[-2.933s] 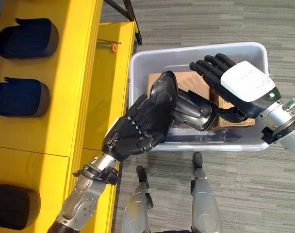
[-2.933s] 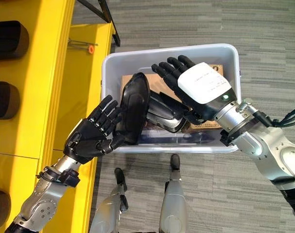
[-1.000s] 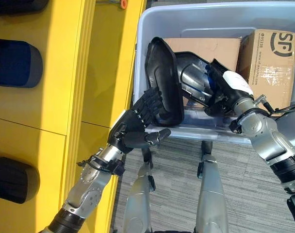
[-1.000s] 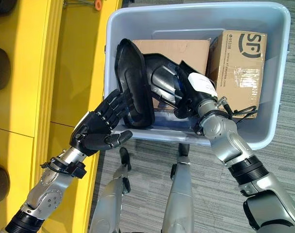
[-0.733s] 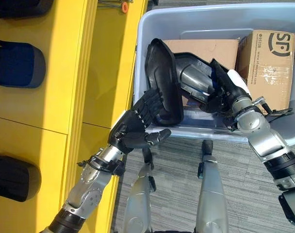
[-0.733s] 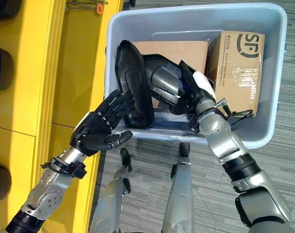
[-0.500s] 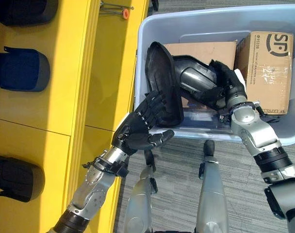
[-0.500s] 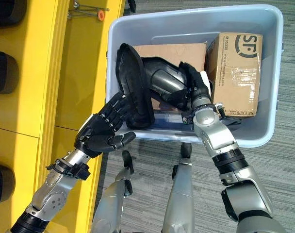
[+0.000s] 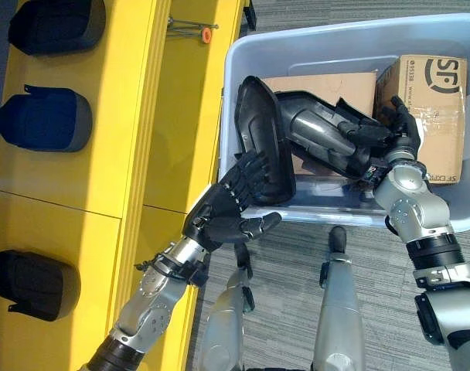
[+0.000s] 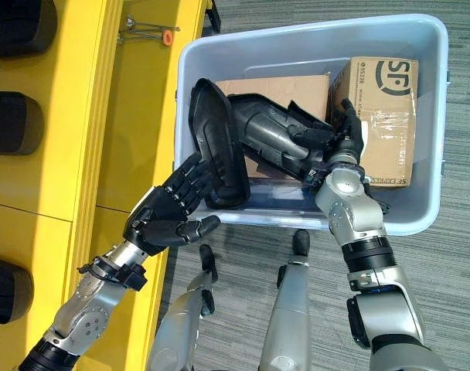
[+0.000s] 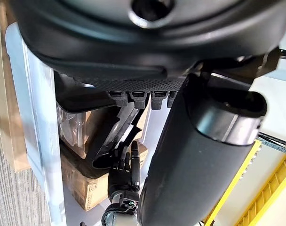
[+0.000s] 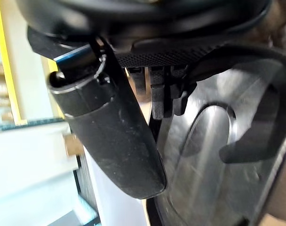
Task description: Move parts from the plastic box to the shelf.
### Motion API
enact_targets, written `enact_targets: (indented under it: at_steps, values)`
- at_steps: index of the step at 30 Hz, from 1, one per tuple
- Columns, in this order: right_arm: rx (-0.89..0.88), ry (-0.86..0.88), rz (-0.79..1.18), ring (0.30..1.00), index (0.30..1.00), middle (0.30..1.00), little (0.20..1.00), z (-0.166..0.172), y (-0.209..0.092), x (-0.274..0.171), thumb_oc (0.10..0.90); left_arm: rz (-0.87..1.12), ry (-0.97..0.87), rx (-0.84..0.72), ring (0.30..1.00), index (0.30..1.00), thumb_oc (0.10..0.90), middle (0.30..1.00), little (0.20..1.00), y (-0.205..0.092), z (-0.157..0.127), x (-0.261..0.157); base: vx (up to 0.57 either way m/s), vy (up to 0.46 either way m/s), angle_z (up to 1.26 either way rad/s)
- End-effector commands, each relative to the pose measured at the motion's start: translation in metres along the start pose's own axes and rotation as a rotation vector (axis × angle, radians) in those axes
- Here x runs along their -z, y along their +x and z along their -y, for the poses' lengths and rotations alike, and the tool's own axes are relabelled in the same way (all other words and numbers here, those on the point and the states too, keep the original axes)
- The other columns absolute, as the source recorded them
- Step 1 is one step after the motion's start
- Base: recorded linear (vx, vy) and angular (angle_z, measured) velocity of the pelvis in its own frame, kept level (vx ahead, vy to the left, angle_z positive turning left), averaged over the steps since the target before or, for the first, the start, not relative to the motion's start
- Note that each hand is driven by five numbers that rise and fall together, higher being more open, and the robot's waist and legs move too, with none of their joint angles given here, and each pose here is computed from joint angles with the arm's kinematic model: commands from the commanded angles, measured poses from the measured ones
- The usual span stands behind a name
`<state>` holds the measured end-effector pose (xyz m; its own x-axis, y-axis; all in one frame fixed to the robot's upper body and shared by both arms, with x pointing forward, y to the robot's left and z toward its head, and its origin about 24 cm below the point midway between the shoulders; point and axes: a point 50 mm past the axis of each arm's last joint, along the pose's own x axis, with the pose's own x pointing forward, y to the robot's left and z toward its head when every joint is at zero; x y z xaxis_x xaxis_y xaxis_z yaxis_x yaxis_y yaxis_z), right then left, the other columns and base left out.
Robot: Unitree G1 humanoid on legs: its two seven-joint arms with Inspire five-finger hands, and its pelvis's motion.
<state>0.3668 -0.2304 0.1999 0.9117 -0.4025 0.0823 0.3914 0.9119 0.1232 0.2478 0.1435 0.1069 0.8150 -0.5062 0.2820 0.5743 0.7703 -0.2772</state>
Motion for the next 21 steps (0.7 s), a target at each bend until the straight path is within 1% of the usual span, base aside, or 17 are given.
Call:
enact_targets:
  at_steps: [1,2,3,6,8,12,17,18,19,20,21]
  values:
    - [0.121,-0.002,0.342,1.0,1.0,1.0,1.0,0.024,0.004,-0.082,0.9,0.194,-0.032,0.121,1.0,1.0,0.9,1.0,1.0,0.008,0.03,-0.024,0.0,0.0,0.0]
    - [0.123,-0.033,0.348,1.0,1.0,1.0,1.0,0.024,0.004,-0.082,0.9,0.195,-0.029,0.122,1.0,1.0,0.9,1.0,1.0,0.008,0.031,-0.024,0.0,0.0,0.0]
    - [0.143,-0.112,0.378,1.0,1.0,1.0,1.0,0.025,0.003,-0.081,0.9,0.197,-0.032,0.121,1.0,1.0,0.9,1.0,1.0,0.009,0.032,-0.025,0.0,0.0,0.0]
    - [0.157,-0.112,0.391,1.0,1.0,1.0,1.0,0.024,0.001,-0.082,0.9,0.199,-0.036,0.113,1.0,1.0,0.9,1.0,1.0,0.01,0.034,-0.025,0.01,0.022,-0.05]
    - [0.167,-0.024,0.387,1.0,1.0,1.0,1.0,0.024,0.0,-0.083,0.9,0.201,-0.033,0.11,1.0,1.0,0.9,1.0,1.0,0.011,0.034,-0.025,-0.01,0.016,-0.09]
    - [0.24,0.152,0.393,1.0,1.0,1.0,1.0,0.033,0.0,-0.089,0.9,0.202,-0.035,0.11,1.0,1.0,0.9,1.0,1.0,0.013,0.037,-0.024,0.0,0.008,-0.07]
    - [0.35,0.194,0.422,1.0,1.0,1.0,1.0,0.047,-0.002,-0.094,0.9,0.203,-0.041,0.112,1.0,1.0,0.9,1.0,1.0,0.012,0.038,-0.021,0.0,0.0,0.0]
    - [0.438,0.252,0.453,1.0,1.0,1.0,1.0,0.056,-0.004,-0.098,0.9,0.202,-0.044,0.122,1.0,1.0,0.9,1.0,1.0,0.011,0.04,-0.02,0.0,0.0,0.0]
    - [0.439,0.254,0.452,1.0,1.0,1.0,1.0,0.056,-0.004,-0.098,0.9,0.202,-0.044,0.122,1.0,1.0,0.9,1.0,1.0,0.011,0.04,-0.02,0.0,0.0,0.0]
    - [0.484,0.309,0.465,1.0,1.0,1.0,1.0,0.062,-0.006,-0.101,0.9,0.203,-0.05,0.126,1.0,1.0,0.9,1.0,1.0,0.011,0.041,-0.019,0.0,0.0,0.0]
    - [0.5,0.324,0.469,1.0,1.0,1.0,1.0,0.064,-0.007,-0.101,0.9,0.204,-0.052,0.128,1.0,1.0,0.9,1.0,1.0,0.011,0.042,-0.019,-0.01,0.03,0.01]
